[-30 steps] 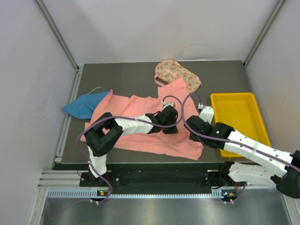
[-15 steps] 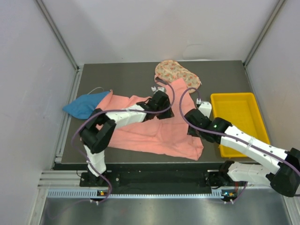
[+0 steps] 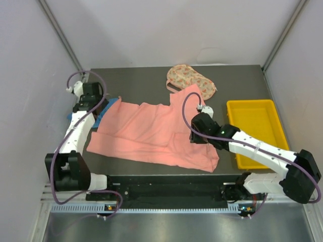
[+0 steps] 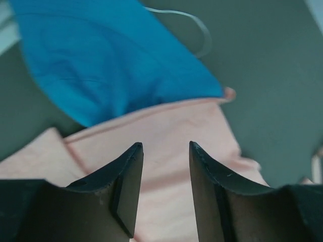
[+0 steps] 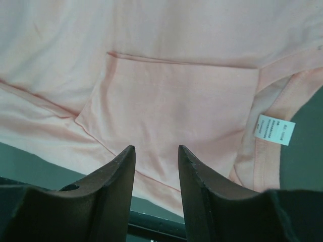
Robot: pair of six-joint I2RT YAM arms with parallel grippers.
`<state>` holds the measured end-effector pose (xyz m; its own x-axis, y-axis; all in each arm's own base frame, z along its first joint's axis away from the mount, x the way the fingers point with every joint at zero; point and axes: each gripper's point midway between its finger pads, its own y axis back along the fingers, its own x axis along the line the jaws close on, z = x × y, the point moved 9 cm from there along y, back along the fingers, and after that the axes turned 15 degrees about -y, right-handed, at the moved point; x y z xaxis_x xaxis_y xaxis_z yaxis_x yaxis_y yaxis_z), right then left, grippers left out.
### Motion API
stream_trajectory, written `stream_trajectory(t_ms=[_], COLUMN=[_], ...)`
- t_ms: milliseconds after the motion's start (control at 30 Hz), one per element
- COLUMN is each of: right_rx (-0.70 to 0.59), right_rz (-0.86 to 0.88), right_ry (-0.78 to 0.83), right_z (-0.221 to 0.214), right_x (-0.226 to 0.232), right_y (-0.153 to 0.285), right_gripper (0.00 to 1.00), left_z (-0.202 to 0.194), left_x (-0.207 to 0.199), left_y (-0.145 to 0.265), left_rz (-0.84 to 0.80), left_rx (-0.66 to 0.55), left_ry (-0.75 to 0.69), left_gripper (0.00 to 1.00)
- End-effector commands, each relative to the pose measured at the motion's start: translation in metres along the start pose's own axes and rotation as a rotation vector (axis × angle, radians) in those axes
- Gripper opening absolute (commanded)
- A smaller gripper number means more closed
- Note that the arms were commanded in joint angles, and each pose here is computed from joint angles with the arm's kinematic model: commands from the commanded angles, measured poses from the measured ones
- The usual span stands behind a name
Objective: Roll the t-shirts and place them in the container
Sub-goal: Fold the T-shirt at the center of the board.
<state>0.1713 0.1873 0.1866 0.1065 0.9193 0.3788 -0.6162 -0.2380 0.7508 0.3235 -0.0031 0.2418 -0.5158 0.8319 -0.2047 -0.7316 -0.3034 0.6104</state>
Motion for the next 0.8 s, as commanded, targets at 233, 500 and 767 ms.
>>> stream_trajectory(t_ms=[233,500,767], right_rx=[0.044,0.055,0.035], right_rz=[0.144,0.127,0.106], right_ry=[0.051,0.065,0.074], right_z=[-0.003,-0.008,-0.006], right_x=[0.012,0.008,0.007], right_y=[-0.011,-0.016,-0.019], right_gripper=[0.44,0.44,0.44], left_z=[-0.027,-0.027,-0.003], left_x=[0.097,0.097,0.072], left_y=[-0.071,-0.115,-0.176], left_rz=[0.226,0.162,-0.025], left_rx=[0.144,0.097,0.038], left_ry=[0.18,0.194,0.186], left_gripper=[0.79,0.82,0.65])
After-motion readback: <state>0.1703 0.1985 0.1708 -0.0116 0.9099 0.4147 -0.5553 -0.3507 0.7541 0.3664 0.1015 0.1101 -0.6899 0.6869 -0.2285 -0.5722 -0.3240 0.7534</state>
